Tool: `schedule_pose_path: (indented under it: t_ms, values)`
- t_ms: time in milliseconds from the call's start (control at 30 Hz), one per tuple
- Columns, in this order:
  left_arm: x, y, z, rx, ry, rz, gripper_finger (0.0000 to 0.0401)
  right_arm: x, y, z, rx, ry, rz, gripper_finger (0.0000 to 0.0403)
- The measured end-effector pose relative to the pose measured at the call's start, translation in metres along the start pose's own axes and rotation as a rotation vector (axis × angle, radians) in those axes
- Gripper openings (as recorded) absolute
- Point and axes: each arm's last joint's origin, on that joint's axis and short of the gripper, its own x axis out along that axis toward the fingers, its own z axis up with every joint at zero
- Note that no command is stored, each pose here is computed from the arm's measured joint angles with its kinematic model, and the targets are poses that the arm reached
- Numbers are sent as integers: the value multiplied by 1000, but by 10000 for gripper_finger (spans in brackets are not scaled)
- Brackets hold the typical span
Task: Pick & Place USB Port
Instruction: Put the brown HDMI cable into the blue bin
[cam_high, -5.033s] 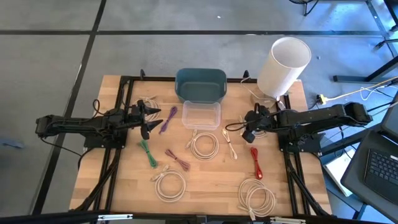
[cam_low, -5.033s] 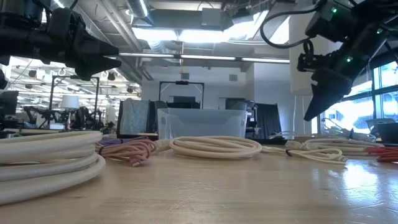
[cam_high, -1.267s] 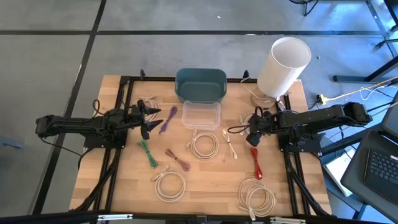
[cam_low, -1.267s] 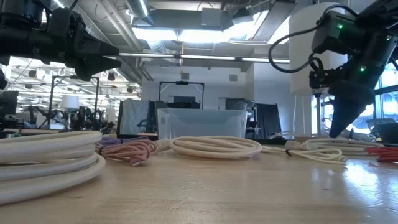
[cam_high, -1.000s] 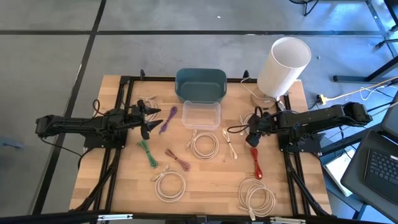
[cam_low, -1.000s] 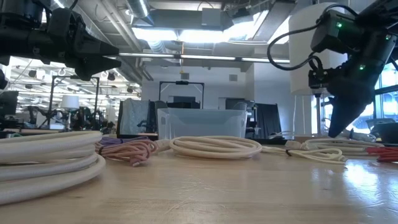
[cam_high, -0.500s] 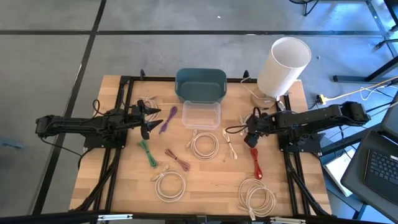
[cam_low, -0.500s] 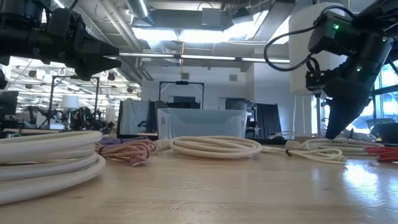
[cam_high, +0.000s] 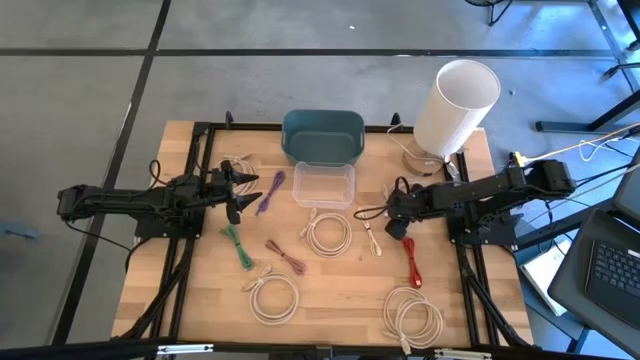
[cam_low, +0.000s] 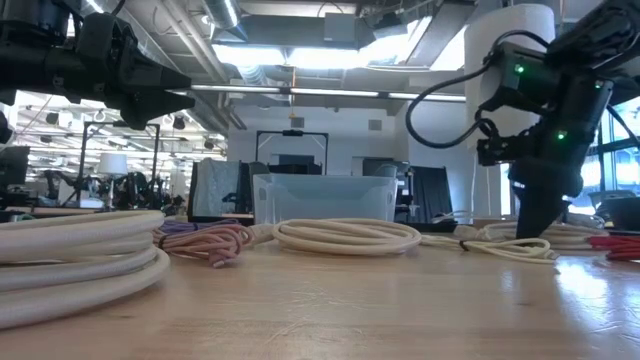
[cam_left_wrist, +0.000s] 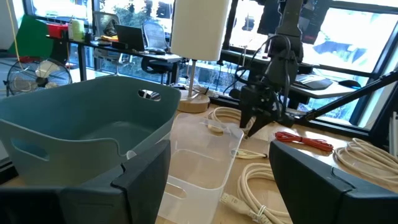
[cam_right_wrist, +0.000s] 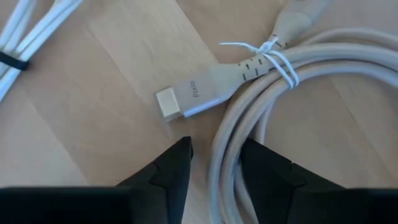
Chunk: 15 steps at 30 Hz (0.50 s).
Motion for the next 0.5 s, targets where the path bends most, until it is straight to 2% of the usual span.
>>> schedule_pose_path:
  t_ms: [100, 233, 500]
  values:
    - [0, 0, 0, 0, 0, 0, 267, -1, 1, -1, -4, -9, 8, 108]
    - [0, 0, 0, 0, 0, 0, 267, -4, 4, -4, -8, -17, 16, 32]
    - [0, 0, 0, 0, 0, 0, 267, -7, 7, -7, -14, -34, 9, 29]
